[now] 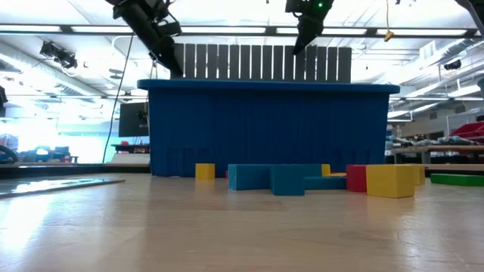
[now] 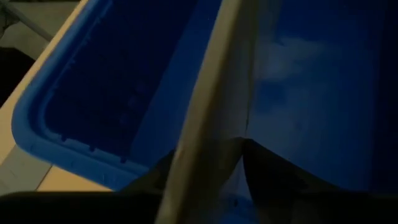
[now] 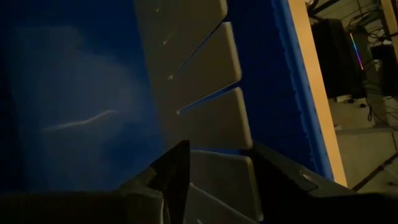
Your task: Sort Items/Unsort Items
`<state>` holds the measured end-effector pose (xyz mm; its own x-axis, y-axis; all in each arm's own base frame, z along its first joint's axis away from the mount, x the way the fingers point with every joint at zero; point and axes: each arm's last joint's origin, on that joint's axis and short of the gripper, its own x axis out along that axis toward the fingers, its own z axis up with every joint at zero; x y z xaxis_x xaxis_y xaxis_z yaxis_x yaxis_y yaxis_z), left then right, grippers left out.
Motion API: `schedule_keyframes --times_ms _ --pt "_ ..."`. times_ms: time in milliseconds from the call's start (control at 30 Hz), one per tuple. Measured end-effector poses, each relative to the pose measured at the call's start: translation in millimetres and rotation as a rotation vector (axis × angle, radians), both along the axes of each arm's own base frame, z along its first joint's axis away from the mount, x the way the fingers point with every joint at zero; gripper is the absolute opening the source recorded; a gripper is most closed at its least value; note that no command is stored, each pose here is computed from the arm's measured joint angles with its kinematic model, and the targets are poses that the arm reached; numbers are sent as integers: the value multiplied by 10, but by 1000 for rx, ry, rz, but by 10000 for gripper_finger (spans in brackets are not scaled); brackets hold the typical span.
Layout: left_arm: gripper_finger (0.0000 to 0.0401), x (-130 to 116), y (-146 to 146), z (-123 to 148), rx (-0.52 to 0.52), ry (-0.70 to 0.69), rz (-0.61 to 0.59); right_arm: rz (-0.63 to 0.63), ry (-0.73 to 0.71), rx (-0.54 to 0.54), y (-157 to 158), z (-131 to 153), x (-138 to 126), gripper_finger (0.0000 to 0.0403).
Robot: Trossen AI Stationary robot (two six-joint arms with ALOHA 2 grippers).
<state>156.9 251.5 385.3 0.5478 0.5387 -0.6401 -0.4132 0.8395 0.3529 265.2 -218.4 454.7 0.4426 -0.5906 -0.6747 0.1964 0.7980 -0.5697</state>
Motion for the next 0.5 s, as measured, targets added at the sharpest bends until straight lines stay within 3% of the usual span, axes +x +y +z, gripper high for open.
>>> schedule_keyframes --times_ms 233,500 --pt "153 -6 -1 1 8 15 19 49 -55 -20 69 52 74 164" --pt "153 -73 -89 88 43 28 54 73 -167 -114 74 174 166 151"
